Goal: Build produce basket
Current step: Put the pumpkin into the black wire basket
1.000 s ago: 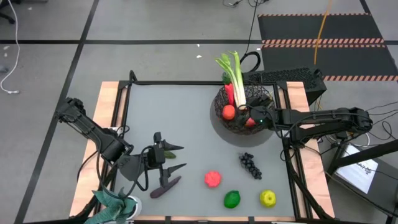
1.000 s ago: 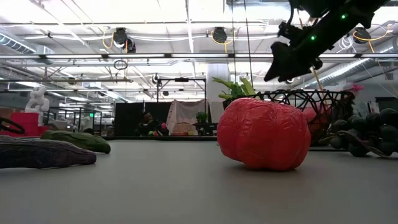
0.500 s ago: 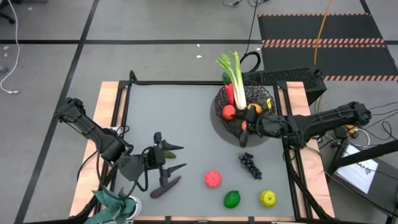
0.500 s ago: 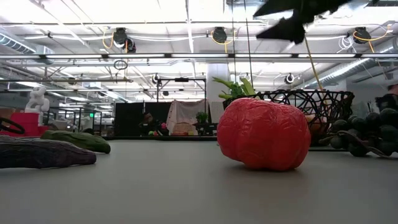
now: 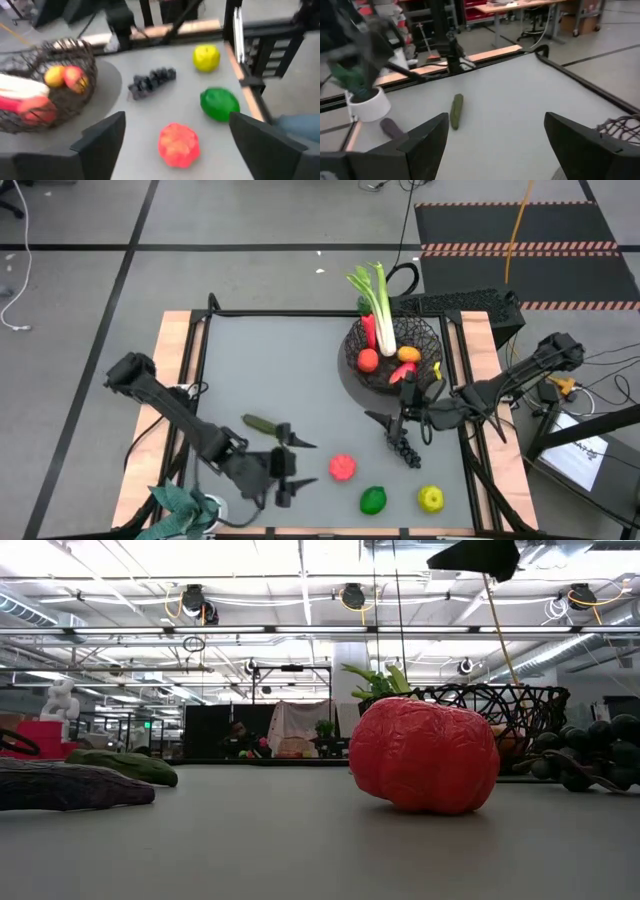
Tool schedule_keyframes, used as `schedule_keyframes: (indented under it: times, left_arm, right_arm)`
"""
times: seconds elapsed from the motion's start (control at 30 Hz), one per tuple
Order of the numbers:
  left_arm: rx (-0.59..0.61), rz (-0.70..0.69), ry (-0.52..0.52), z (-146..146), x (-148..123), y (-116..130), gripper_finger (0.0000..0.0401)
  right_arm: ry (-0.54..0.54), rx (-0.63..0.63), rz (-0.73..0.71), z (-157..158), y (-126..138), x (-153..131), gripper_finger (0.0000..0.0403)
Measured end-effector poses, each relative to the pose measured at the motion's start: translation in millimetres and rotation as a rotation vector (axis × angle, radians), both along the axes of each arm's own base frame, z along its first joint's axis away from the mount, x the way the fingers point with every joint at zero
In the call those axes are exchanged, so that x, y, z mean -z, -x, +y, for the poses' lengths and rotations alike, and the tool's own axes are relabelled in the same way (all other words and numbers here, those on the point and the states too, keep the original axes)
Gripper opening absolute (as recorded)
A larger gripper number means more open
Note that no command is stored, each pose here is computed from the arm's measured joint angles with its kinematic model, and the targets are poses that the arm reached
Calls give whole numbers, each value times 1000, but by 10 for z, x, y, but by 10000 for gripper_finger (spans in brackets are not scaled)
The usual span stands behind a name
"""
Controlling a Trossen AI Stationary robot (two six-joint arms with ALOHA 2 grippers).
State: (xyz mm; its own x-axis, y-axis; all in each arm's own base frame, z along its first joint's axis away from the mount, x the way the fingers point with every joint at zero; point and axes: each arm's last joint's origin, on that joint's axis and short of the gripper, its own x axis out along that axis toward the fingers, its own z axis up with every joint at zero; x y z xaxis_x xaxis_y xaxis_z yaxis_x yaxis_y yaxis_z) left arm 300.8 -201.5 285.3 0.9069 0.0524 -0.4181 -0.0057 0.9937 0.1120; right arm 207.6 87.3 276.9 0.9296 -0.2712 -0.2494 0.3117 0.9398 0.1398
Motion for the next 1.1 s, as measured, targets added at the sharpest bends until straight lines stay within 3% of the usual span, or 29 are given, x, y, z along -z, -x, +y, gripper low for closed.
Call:
schedule_keyframes:
  times: [0.13, 0.33, 0.53, 0.93, 1.1]
  left_arm:
    - [-6, 59, -39, -125, 378, -166, 395]
    - [-13, 125, -96, -233, 889, -349, 389]
    - [-53, 146, -96, -204, 1227, -508, 388]
    - [-97, 178, -104, -85, 1635, -692, 388]
    - [-28, 177, -99, -47, 1717, -776, 382]
  right_arm:
    - [1, -22, -4, 43, 16, -5, 320]
    - [36, -33, 8, 45, 19, -2, 320]
    - [73, -42, 21, 45, 19, 0, 320]
    - [102, -47, 18, 38, 12, -13, 320]
    - [102, -42, 19, 27, 7, -12, 320]
